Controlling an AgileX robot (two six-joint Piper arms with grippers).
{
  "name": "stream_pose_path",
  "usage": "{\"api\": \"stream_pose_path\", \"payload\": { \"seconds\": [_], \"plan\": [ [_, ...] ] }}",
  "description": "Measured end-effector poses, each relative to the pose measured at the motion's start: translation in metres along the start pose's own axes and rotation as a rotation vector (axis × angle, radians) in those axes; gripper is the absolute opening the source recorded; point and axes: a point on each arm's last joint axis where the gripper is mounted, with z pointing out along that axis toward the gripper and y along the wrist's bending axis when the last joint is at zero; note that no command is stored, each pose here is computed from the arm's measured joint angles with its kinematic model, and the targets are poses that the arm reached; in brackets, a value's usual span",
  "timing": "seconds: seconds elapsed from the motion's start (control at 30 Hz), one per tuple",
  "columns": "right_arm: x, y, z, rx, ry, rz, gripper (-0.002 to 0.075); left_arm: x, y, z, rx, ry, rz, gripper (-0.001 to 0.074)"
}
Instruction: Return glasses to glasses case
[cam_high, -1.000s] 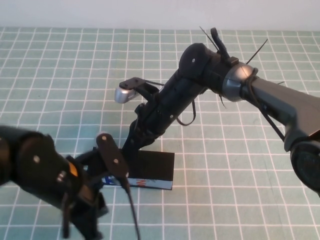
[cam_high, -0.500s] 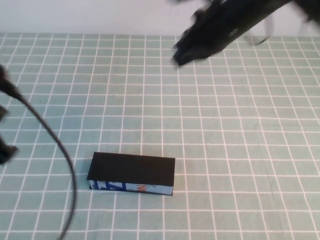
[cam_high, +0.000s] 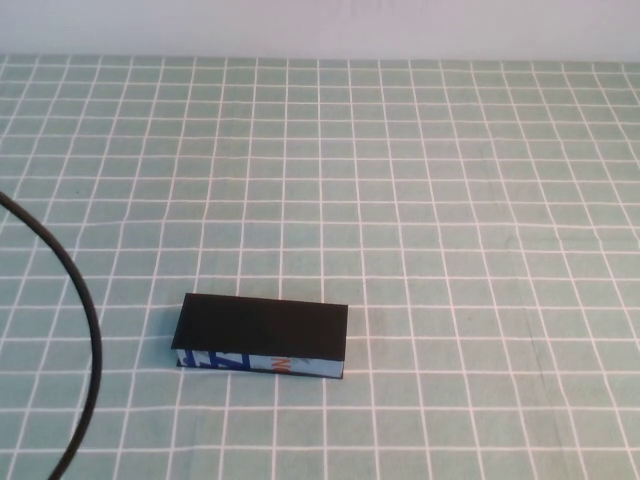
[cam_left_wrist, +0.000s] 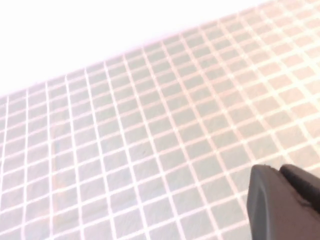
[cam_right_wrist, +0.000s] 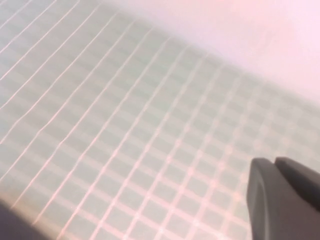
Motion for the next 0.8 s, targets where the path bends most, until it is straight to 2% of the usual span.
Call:
{"api": "stream_pose_path", "payload": {
  "seconds": [0.2,0.43,0.73,0.8],
  "plan": [
    [0.006,0.004,-0.079,0.122,-0.124,-0.006,-0.0011,0.019,-0.007,0.004,0.006,-0.092,-0.102,-0.0001],
    [0.054,0.013,-0.118,0.197,-0.178,0.033,-0.0011,0.049,-0.015,0.022,0.014,-0.08,-0.19,-0.0001],
    [0.189,0.04,-0.12,0.214,-0.294,0.123,-0.0011,0.048,-0.015,0.023,0.012,-0.106,-0.199,-0.0001],
    [0.222,0.046,-0.108,0.198,-0.287,0.14,-0.0011,0.048,-0.015,0.023,0.012,-0.106,-0.199,-0.0001]
  ]
}}
